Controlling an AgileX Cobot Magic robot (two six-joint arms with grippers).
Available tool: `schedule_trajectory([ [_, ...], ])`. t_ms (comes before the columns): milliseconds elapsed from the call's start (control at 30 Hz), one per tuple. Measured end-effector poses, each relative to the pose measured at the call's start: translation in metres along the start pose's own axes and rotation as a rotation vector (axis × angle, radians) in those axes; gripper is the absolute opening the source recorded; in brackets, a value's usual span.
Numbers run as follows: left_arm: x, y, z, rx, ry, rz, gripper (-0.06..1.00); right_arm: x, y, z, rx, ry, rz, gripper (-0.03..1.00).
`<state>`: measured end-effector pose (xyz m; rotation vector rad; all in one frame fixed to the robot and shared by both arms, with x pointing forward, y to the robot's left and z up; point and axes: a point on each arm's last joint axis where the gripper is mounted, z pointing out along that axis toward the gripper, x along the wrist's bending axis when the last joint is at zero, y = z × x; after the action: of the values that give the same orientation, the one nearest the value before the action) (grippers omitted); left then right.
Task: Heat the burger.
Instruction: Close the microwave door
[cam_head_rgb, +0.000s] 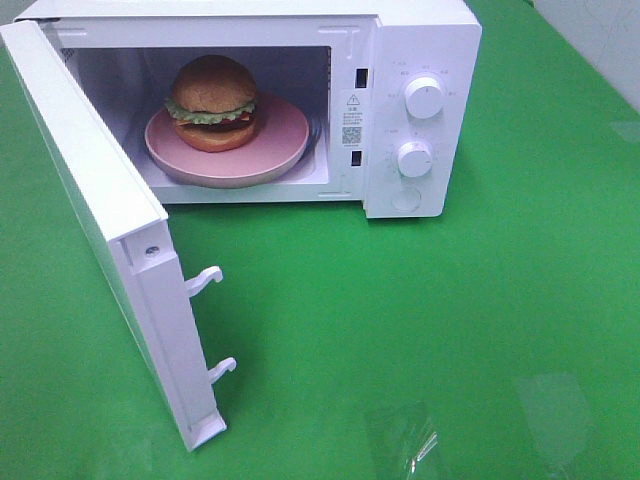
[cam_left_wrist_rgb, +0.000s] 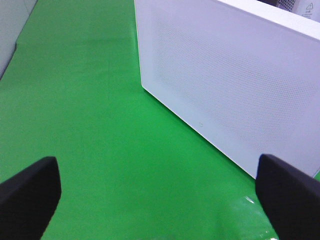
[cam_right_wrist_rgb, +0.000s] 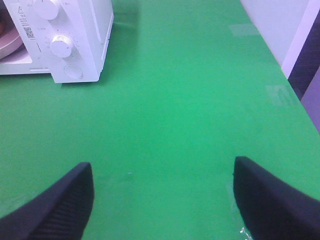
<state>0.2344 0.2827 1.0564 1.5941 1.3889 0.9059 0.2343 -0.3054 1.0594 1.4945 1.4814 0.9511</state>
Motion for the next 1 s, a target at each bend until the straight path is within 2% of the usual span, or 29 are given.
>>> schedule_trajectory([
  [1000, 0.0, 0.0, 0.0, 0.0, 0.0, 0.0, 0.98, 0.0, -0.0002, 0.0002, 0.001, 0.0, 0.0, 0.76],
])
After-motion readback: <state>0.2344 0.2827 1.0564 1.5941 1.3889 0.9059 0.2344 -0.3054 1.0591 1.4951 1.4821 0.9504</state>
